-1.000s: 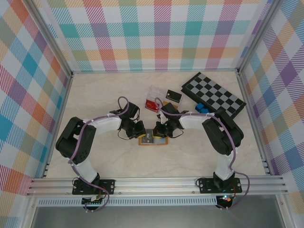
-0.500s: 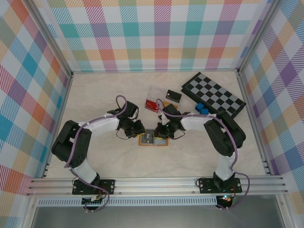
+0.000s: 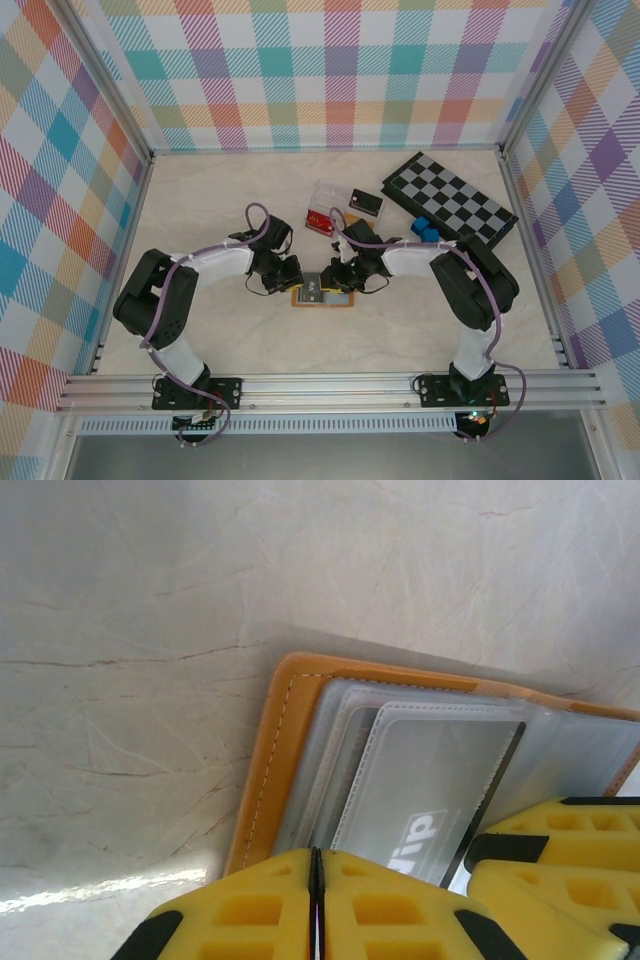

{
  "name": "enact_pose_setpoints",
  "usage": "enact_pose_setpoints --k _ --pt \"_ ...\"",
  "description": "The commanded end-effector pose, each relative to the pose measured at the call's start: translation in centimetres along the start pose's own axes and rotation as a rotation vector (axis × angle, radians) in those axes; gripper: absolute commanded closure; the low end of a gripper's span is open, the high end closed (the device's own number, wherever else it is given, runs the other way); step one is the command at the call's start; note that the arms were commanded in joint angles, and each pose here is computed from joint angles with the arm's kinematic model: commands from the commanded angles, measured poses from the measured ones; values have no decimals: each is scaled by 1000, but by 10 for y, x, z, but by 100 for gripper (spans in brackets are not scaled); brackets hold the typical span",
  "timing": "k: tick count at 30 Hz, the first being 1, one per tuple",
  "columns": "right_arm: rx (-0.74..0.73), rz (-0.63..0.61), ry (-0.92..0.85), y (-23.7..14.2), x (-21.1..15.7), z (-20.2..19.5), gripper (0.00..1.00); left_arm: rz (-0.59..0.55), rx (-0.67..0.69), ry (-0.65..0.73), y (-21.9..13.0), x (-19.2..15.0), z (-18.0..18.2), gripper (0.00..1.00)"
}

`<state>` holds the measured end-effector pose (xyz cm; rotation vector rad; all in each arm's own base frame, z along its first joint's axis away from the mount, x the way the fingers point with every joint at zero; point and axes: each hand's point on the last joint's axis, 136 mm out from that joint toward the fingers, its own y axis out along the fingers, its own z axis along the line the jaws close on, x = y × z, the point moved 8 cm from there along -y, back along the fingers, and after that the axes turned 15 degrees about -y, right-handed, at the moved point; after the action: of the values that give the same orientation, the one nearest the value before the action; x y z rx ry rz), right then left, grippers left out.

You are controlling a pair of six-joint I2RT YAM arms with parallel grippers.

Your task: Take the credit cards out of the card holder

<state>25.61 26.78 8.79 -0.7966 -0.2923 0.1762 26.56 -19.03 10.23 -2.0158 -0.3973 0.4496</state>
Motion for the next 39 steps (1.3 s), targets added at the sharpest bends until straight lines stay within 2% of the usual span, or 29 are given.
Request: enact_pose_setpoints --k 1,14,25,32,39 --pt "17 17 10 4 2 -3 80 32 13 6 8 -4 5 90" --pt "39 47 10 12 1 -6 84 43 35 -4 14 -5 11 91" --pt "-16 57 10 11 0 -10 92 -24 9 47 -15 -5 -5 91" --pt "-32 61 9 9 -1 -11 93 36 -63 35 -2 -7 -10 91" --pt "-35 65 7 7 0 -9 93 57 -45 22 12 -6 -6 91"
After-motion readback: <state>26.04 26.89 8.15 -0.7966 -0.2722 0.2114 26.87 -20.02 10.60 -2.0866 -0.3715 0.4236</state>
